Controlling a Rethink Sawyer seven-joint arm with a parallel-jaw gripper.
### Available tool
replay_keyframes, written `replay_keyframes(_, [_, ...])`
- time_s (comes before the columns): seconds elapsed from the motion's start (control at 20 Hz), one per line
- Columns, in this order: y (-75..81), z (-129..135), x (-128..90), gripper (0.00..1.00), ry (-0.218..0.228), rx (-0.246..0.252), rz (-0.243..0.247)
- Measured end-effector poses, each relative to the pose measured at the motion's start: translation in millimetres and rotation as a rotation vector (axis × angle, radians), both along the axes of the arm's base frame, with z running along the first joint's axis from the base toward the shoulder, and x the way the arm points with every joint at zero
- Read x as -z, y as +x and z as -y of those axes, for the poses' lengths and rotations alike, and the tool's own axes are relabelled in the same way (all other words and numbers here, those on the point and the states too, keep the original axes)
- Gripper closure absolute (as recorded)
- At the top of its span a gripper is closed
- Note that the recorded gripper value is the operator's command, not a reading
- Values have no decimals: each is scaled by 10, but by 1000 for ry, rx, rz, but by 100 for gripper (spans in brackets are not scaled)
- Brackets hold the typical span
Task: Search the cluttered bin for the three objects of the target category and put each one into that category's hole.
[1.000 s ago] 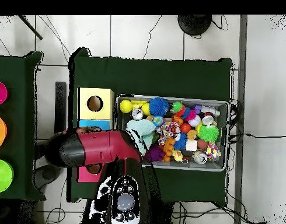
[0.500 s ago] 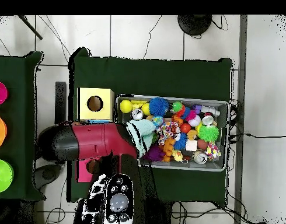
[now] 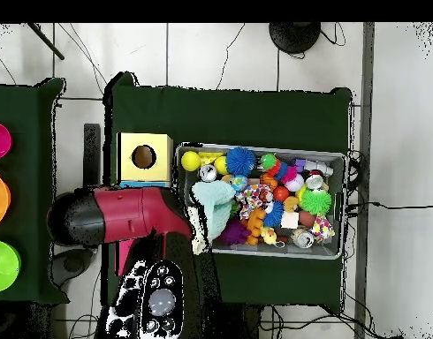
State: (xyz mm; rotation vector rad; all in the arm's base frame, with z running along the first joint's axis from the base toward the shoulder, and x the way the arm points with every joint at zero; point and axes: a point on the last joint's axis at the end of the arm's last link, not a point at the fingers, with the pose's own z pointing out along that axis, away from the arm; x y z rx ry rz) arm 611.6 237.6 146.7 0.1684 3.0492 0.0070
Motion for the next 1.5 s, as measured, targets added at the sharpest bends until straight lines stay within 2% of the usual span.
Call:
replay_keyframes(0.6, [-60, 76, 179, 100, -5, 11, -30])
replay_keyframes(1.05, [-40, 127, 354, 100, -5, 18, -13])
replay_keyframes(1.5, [-76, 136, 510, 100, -9, 20, -22])
